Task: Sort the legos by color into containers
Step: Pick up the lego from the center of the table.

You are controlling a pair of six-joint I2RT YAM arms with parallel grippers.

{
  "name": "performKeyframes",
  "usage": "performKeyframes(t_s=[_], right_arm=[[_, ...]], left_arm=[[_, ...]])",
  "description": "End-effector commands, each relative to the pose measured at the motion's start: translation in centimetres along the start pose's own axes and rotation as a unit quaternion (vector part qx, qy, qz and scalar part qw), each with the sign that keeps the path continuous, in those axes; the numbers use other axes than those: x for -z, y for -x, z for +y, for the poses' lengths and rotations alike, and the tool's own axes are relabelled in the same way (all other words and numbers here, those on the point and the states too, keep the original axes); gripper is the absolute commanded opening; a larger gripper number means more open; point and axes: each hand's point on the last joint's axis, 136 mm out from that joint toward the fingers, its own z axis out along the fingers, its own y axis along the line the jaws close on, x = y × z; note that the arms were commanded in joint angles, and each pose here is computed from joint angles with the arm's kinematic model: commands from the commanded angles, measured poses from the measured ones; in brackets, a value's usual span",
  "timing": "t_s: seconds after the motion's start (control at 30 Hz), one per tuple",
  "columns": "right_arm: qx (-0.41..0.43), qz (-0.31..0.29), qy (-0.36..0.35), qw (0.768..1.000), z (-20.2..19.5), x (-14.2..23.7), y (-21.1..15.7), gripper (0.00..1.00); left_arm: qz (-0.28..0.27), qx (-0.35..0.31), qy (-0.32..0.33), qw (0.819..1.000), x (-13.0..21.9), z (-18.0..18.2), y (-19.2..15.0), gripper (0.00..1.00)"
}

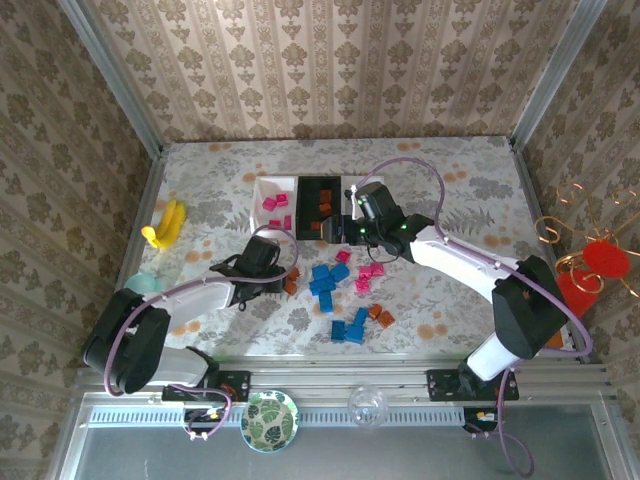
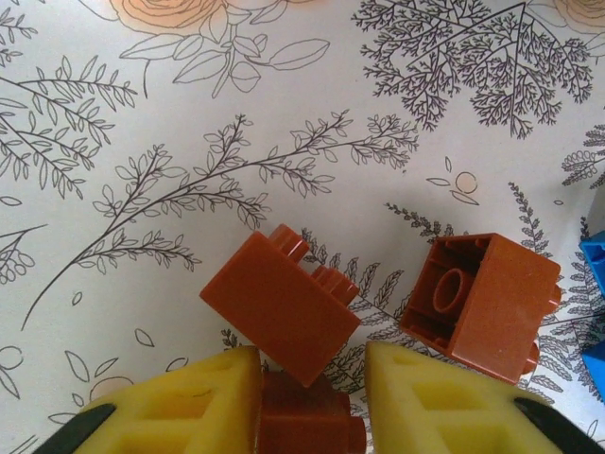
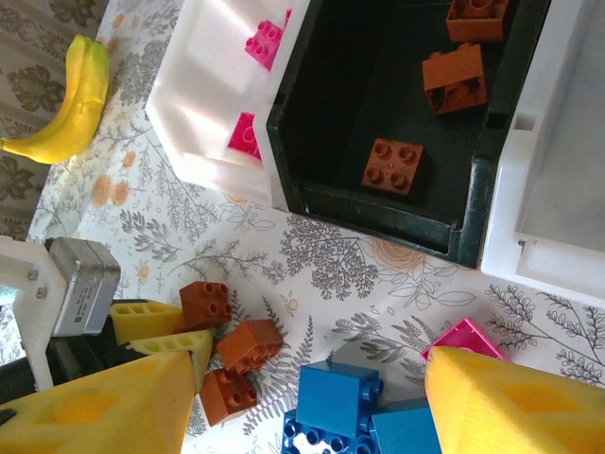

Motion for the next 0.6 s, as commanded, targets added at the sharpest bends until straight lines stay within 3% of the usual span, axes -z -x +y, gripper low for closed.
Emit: performKeyframes(t_s=[0.0, 0.1, 0.17, 0.3, 0.57], right_arm=[[-0.004, -0.019, -0.004, 1.000, -0.3, 0.9, 0.6, 0.67], [-0.007, -0.021, -0.004, 1.000, -0.5, 1.0, 0.5, 0.68], [-0.009, -0.023, -0.002, 1.000, -0.5, 1.1, 0.5, 0.68], [-0.011, -0.025, 0.001, 1.000, -0.4, 1.3, 0.6, 0.68], [-0.013, -0.031, -0.002, 0.999, -0.6, 2.0, 0.7, 0.68]], left_arm=[[0.034, -0.001, 0.007, 0.999, -0.1, 0.7, -2.3, 0.34], [0.038, 0.003, 0.013, 0.999, 0.3, 1.0, -3.0, 0.46], [0.040, 0.002, 0.031, 0.999, 0.5, 1.4, -3.1, 0.46], [0.041, -0.003, 0.063, 0.997, 0.6, 2.0, -3.2, 0.36], [0.039, -0.014, 0.049, 0.998, 1.2, 0.8, -3.0, 0.22]])
